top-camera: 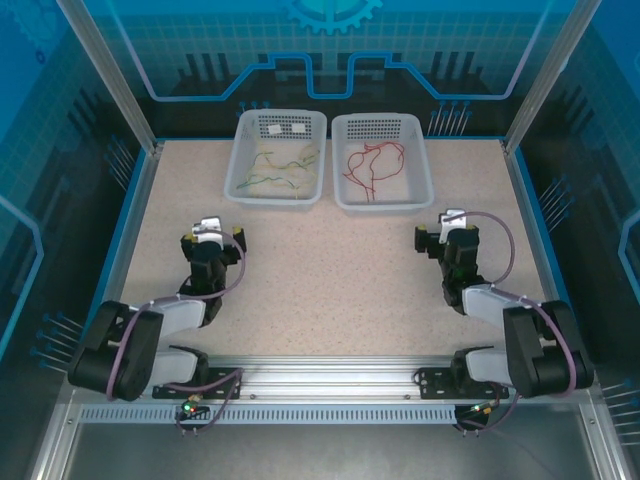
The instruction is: Untangle the cables
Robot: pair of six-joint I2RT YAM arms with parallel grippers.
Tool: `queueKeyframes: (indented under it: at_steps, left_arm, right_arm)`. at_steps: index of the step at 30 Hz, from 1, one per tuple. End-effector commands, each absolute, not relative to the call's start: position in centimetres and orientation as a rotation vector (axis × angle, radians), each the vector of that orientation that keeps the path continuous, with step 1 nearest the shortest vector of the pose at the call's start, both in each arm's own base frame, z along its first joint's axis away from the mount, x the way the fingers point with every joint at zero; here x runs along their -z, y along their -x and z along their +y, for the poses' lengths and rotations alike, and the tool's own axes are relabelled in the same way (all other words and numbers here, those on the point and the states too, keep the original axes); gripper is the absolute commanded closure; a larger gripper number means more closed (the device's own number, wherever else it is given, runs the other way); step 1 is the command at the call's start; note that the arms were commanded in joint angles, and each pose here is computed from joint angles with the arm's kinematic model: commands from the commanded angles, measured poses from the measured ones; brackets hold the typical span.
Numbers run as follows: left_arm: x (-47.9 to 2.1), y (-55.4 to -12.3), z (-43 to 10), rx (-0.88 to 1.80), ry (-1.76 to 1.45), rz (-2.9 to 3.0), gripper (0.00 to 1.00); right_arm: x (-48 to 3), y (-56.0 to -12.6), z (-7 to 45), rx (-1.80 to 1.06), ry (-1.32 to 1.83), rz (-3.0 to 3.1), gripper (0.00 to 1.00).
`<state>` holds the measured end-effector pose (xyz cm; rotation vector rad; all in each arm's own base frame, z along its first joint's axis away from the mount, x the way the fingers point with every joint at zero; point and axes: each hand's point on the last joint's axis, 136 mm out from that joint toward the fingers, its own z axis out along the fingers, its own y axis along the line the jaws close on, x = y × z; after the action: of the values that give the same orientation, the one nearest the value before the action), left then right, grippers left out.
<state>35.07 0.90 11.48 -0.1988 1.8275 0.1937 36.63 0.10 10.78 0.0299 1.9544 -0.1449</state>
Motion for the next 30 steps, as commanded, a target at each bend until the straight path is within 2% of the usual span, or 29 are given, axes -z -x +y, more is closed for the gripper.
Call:
queueKeyframes:
  at_steps: [1,4,8,10,13,16,19,30]
  left_arm:
    - [-13.0,-35.6,1.2,-0.099,0.187,1.669,0.01]
    - [-12.1,-35.3,1.9,-0.047,0.215,1.662,0.01]
    - [-10.9,-35.7,-1.4,0.058,0.014,1.706,0.01]
    - [-11.0,-35.9,-2.0,0.066,-0.018,1.703,0.01]
    - [-11.0,-36.2,0.8,-0.029,0.143,1.699,0.01]
    - [-10.0,-37.5,2.2,-0.067,0.23,1.795,0.01]
    - [-9.5,-39.5,1.1,-0.028,0.165,1.9,0.01]
    - [-9.6,-39.6,1.1,-0.03,0.161,1.888,0.01]
  right_arm:
    - [-12.2,-37.7,0.4,0.073,-0.011,1.874,0.0]
    - [-11.8,-37.7,2.3,0.017,0.113,1.863,0.0]
    - [-11.3,-37.0,5.4,0.002,0.289,1.821,0.0]
    - [-11.3,-37.2,4.9,0.001,0.256,1.829,0.0]
    - [-10.1,-39.4,3.0,0.017,0.145,1.894,0.0]
    - [-9.5,-39.7,2.3,0.003,0.111,1.967,0.0]
    - [-9.4,-39.7,2.3,0.006,0.112,1.966,0.0]
    - [-9.4,-39.8,3.1,-0.046,0.159,1.976,0.0]
